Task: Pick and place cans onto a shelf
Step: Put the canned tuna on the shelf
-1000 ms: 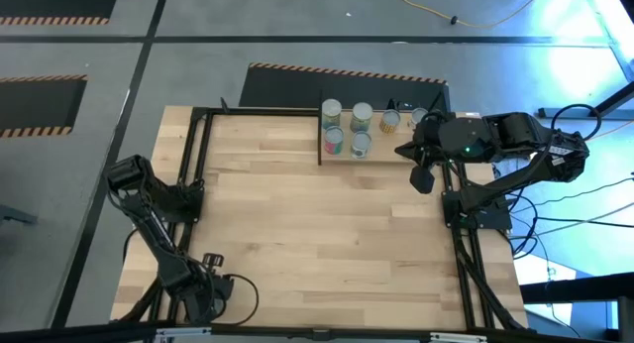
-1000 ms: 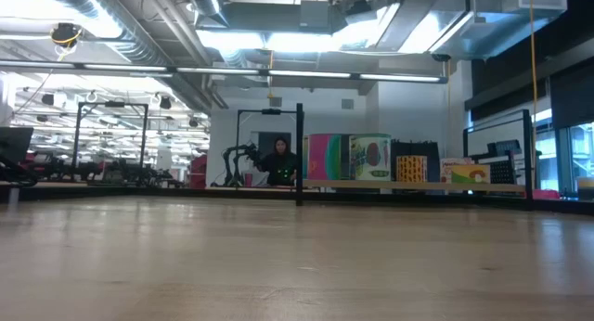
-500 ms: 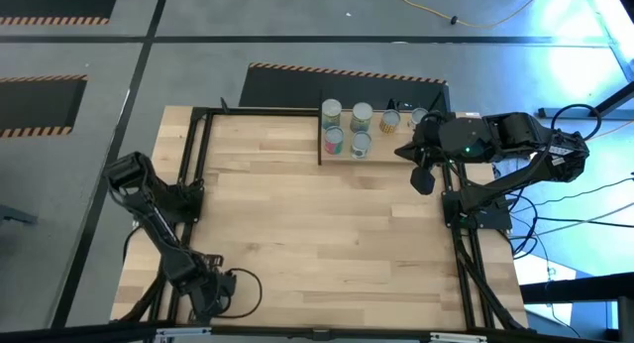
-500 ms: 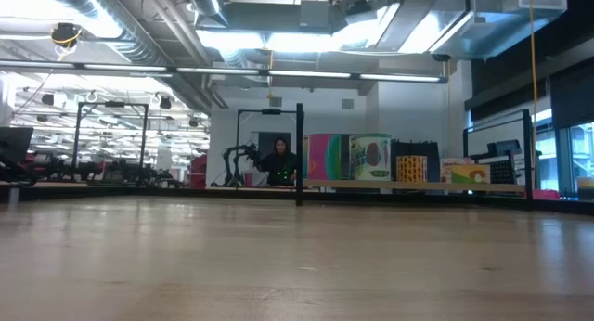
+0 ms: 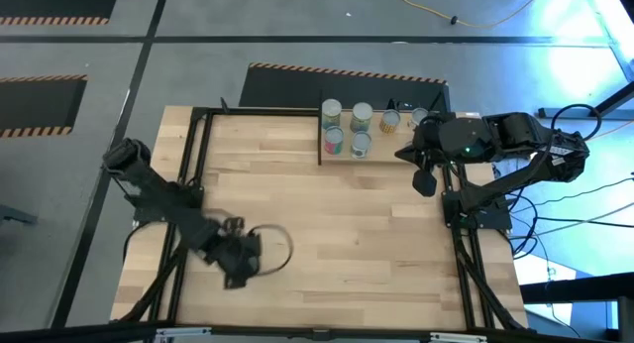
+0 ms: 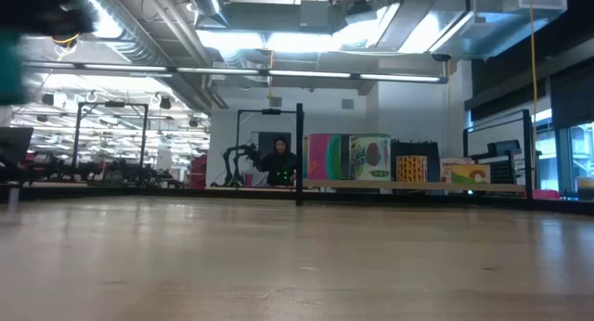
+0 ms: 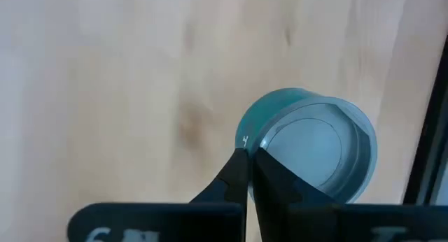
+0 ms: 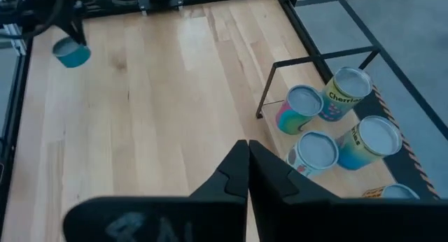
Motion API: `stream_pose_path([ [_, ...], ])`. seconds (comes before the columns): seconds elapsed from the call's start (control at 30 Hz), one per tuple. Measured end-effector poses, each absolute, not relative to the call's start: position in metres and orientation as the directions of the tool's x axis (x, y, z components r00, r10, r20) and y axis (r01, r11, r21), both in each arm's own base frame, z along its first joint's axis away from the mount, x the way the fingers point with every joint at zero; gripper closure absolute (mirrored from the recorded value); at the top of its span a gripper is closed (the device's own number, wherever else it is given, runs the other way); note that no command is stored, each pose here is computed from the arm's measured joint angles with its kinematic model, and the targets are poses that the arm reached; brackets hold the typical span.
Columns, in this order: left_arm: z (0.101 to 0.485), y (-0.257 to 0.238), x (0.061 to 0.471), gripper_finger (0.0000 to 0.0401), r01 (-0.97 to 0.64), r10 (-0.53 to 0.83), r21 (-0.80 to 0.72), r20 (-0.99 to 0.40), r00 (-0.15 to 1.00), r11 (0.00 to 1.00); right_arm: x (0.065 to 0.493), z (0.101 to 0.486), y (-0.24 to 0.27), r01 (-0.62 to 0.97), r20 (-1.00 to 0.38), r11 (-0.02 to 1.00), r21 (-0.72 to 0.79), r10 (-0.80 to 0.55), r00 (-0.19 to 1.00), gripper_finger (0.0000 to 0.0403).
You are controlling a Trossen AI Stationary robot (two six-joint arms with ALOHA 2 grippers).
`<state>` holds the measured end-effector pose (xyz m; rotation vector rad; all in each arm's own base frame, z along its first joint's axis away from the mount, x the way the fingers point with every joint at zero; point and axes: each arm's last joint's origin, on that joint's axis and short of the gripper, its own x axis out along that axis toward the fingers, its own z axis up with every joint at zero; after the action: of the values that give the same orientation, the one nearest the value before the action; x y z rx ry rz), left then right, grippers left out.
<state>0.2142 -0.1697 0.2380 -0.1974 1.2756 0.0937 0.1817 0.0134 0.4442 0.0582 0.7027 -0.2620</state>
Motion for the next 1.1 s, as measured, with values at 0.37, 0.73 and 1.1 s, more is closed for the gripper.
stream_pose_path([
  [0.37, 0.301, -0.082, 0.306, 0.04, -0.247, 0.041, -0.074, -0.902, 0.43, 0.966, 0.168, 0.448, 0.012, 0.237, -0.633, 0.97, -0.053, -0.217, 0.744, 0.0396],
  [0.73, 0.33, -0.032, 0.385, 0.0401, -0.266, 0.235, 0.101, -0.809, 0.538, 0.959, 0.136, 0.456, 0.008, 0.243, -0.611, 0.969, -0.039, -0.216, 0.762, 0.0396],
  [1.1, 0.362, 0.02, 0.45, 0.0401, -0.243, 0.286, 0.161, -0.684, 0.671, 0.956, 0.126, 0.455, 0.006, 0.245, -0.622, 0.969, -0.043, -0.217, 0.752, 0.0396],
])
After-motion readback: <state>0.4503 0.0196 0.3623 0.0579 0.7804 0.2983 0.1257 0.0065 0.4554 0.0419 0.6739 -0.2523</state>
